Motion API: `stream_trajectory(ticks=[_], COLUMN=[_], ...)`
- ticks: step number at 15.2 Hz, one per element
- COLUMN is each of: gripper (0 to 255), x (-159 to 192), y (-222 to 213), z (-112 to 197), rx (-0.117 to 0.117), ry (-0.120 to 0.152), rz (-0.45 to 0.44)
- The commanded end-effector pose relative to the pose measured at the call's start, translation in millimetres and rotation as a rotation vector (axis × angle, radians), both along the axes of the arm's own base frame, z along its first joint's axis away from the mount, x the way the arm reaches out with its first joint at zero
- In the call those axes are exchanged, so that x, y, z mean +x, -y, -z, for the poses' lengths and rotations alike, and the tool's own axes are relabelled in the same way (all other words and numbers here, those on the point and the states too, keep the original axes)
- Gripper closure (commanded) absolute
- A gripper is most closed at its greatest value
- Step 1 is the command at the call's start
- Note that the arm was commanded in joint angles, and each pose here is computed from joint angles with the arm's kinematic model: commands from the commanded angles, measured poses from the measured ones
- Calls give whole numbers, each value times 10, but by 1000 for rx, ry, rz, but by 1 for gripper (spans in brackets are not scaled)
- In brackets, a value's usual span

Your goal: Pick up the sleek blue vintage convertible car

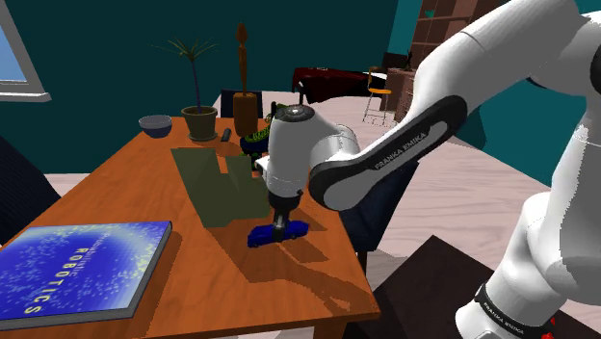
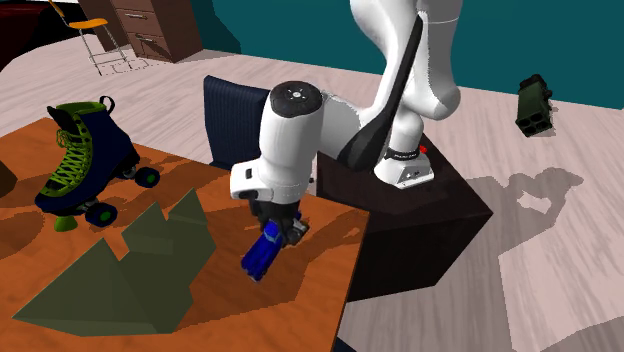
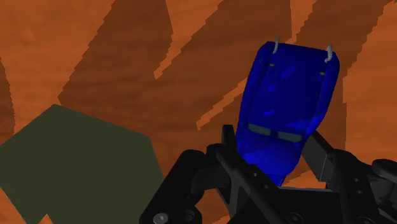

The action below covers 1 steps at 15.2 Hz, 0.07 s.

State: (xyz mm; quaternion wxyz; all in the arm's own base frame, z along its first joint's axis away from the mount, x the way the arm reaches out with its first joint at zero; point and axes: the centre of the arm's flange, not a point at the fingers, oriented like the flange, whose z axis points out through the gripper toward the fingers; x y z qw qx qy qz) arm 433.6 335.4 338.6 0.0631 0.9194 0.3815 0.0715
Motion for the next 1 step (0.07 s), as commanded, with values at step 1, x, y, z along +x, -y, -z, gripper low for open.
stream_trajectory(ticks=[1], gripper=[255], x=[2], y=[-2], z=[-27], rx=[0], ry=[0], rz=[0])
